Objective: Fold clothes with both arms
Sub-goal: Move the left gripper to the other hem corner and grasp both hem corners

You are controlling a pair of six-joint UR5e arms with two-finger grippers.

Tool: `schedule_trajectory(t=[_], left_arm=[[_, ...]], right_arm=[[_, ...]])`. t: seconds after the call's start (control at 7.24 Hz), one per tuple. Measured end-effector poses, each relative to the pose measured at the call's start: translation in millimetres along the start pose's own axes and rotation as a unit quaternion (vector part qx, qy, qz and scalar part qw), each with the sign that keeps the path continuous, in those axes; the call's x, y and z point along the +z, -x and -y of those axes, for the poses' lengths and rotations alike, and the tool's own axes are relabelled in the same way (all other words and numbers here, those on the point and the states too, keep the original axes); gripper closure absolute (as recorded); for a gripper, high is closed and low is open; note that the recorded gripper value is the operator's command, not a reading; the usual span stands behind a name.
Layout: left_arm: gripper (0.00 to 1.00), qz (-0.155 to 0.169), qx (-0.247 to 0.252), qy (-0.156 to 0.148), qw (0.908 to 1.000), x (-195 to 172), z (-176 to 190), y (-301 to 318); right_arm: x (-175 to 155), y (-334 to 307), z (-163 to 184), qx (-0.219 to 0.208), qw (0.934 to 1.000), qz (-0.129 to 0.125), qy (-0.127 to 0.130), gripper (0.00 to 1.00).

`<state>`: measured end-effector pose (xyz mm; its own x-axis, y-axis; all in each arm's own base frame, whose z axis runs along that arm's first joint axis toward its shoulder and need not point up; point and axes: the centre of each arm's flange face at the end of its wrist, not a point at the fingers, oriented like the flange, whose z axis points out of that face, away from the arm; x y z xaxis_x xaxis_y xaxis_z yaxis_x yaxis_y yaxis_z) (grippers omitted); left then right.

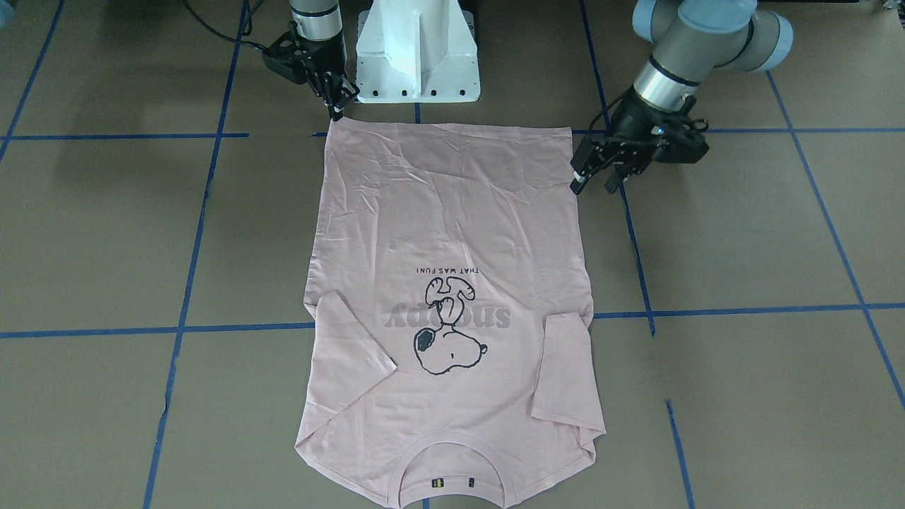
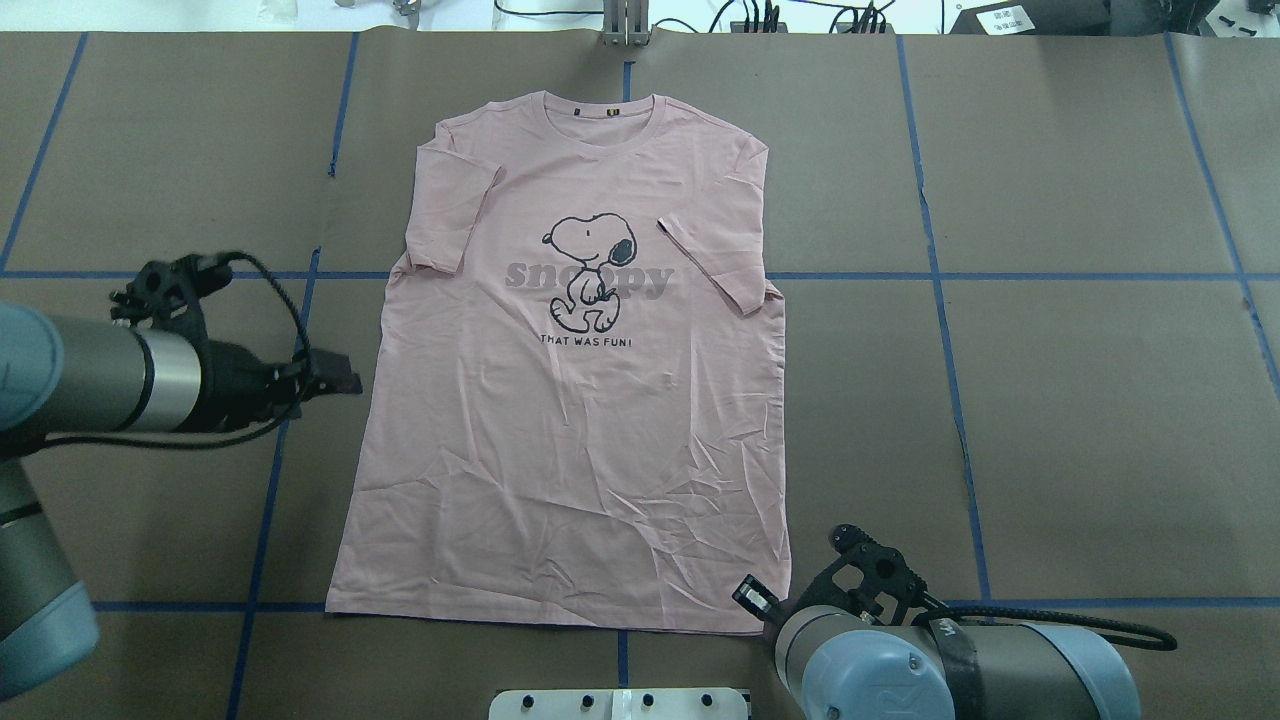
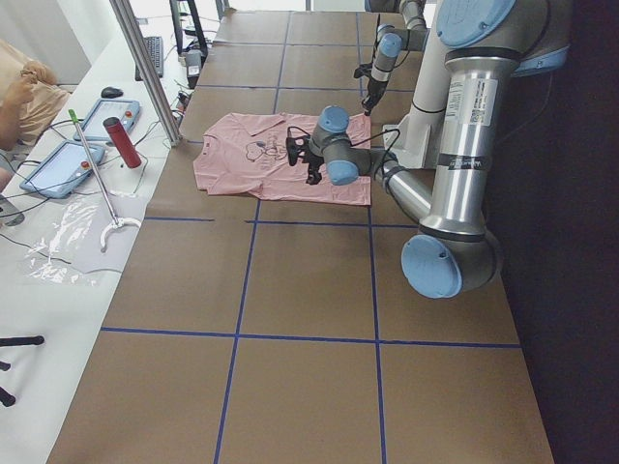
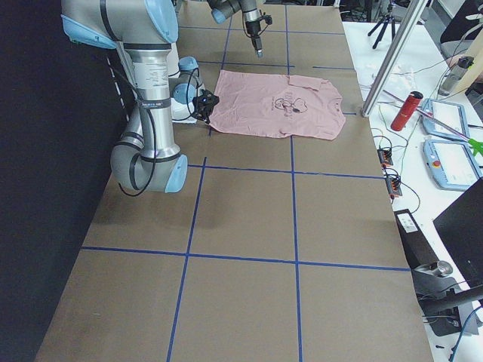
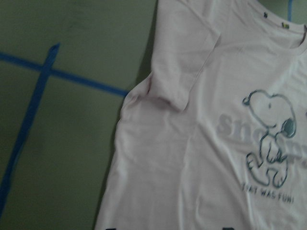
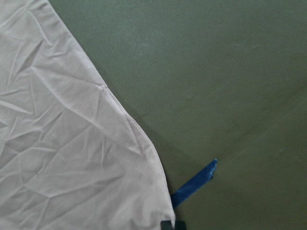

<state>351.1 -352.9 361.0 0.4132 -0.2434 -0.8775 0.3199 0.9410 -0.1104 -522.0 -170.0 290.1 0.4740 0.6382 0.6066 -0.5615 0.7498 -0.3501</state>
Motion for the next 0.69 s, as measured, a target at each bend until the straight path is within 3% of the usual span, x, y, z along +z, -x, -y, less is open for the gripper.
schedule_trajectory(t=[0.41, 0.69], left_arm=[[0.39, 0.053, -0.055, 0.030, 0.9966, 34, -94, 33], [0.41, 0.065, -0.055, 0.031, 0.9959, 47, -118, 37]], right_arm=[[0, -1, 1, 0.001, 1.0000, 0.000, -0.002, 1.00], [1, -2, 2, 0.000, 1.0000, -0.001, -0.003, 1.00]])
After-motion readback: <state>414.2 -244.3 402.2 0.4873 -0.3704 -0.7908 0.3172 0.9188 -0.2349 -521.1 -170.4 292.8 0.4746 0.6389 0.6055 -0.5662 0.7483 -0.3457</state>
